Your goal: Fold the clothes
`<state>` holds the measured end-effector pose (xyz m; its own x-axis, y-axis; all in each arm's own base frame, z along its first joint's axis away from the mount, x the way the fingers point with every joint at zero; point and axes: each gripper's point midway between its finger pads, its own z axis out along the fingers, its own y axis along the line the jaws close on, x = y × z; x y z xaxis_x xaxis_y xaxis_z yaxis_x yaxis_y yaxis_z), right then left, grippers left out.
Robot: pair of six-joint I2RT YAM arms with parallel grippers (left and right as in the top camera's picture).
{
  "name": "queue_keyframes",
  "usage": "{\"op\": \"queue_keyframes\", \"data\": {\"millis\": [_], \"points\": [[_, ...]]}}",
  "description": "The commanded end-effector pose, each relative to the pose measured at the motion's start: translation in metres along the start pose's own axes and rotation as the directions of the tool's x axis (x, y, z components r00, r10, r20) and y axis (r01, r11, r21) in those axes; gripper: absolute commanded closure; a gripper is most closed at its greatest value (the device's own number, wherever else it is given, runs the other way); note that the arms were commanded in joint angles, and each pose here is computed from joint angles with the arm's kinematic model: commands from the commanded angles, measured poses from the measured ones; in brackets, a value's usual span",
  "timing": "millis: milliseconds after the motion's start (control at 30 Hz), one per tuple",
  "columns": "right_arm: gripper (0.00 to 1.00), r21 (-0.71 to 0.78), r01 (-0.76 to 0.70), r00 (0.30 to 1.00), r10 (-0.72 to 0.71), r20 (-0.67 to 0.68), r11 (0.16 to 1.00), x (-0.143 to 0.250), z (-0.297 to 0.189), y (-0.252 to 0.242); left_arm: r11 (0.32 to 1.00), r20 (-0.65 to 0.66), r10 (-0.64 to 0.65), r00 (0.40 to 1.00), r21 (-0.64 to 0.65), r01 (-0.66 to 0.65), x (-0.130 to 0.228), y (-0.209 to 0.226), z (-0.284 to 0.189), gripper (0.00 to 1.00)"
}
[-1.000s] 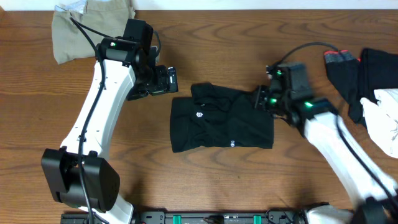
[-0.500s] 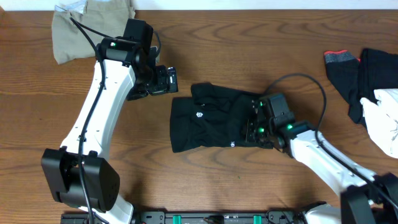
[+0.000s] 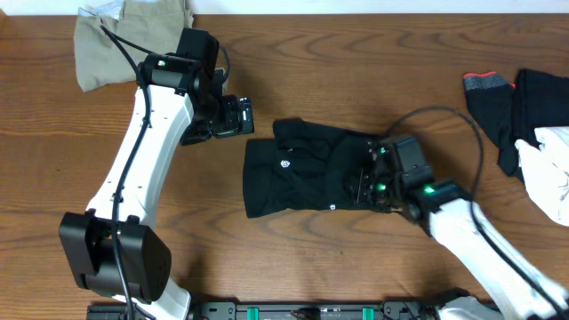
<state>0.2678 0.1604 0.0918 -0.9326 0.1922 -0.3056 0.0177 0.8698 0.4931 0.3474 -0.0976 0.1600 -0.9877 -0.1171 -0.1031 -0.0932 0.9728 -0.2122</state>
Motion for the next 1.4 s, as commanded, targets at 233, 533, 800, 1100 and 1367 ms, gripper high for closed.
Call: {"op": "queue_keyframes", "data": {"millis": [233,533,800,1100,1367], "points": [[0.01,0.105,0.03,0.994,-0.04,0.099,0.994,-0.007,-0.059,-0.007,1.0,-0.039,0.011,0.999,-0.025,-0.012,0.01,0.013,0.003,0.02],[0.01,0.191,-0.07,0.997,0.061,0.056,0.979,0.003,-0.066,-0.04,0.948,-0.104,-0.029,0.994,0.312,0.061,0.018,0.015,0.04,0.02],[0.01,0.194,-0.08,0.996,0.069,0.061,0.978,0.001,-0.067,-0.042,0.928,-0.138,-0.008,0.99,0.368,0.058,0.034,0.03,0.053,0.02],[0.01,0.162,-0.069,0.997,0.064,0.032,0.984,0.006,-0.066,-0.036,0.84,-0.173,-0.006,0.985,0.534,0.099,0.065,0.014,0.088,0.02],[0.01,0.165,-0.07,0.997,0.067,0.026,0.984,0.008,-0.066,-0.037,0.797,-0.141,0.002,0.99,0.598,0.083,0.065,0.006,0.093,0.02]]}}
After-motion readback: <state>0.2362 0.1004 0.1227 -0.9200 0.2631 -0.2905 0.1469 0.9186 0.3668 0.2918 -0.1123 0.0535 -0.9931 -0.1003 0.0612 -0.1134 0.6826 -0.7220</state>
